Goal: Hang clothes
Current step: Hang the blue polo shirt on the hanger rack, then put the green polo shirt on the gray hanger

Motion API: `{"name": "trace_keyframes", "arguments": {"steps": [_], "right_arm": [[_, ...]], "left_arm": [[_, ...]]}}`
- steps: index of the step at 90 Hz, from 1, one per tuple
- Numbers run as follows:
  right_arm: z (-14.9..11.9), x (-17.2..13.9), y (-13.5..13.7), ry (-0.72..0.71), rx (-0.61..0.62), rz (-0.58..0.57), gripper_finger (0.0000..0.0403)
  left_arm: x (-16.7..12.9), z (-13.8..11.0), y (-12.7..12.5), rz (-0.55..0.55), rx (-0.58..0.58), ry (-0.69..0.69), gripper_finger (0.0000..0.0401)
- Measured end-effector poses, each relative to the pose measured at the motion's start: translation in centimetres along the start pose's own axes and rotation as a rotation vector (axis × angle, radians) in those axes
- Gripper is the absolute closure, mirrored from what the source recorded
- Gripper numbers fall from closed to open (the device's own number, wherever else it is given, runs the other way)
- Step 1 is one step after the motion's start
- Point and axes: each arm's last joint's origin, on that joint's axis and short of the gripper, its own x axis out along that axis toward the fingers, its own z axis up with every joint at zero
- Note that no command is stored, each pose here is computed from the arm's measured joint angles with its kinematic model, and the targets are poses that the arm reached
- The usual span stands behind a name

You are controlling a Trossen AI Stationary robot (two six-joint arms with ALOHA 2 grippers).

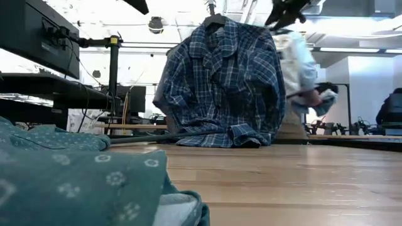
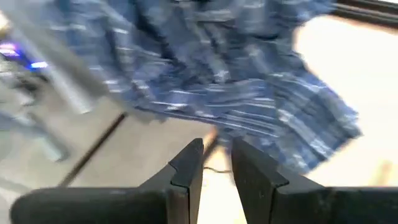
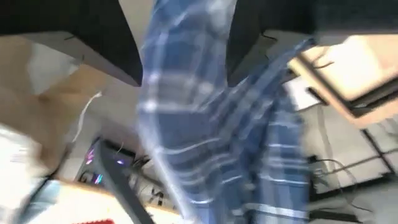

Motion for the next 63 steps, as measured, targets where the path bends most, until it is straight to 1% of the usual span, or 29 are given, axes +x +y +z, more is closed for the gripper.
{"name": "trace_keyframes", "arguments": {"steps": [15,26,34,41,49,63], "right_arm": [[-0.8,-2.6,3.2,0.076,-0.030,0.116,0.0179],[-0.4,-4.4,6.0,0.022,-0.021,0.233,0.0183],[-0.2,-5.4,7.9,-0.013,-0.037,0.321,0.0186],[-0.4,-5.8,9.2,-0.003,-0.075,0.376,0.0187],[-0.9,-5.8,10.2,0.026,-0.103,0.418,0.0189],[-2.1,-5.2,11.9,0.039,-0.165,0.480,0.0196]], "left_arm": [[3.6,-2.0,-0.9,-0.052,0.014,0.138,0.0333],[5.7,-3.2,-2.0,-0.081,0.035,0.199,0.0333],[6.4,-3.4,-2.9,-0.104,0.058,0.202,0.0333],[6.5,-3.2,-3.6,-0.120,0.072,0.175,0.0333],[6.8,-2.9,-4.4,-0.132,0.073,0.130,0.0333],[7.5,-2.9,-5.8,-0.160,0.044,0.098,0.0333]]}}
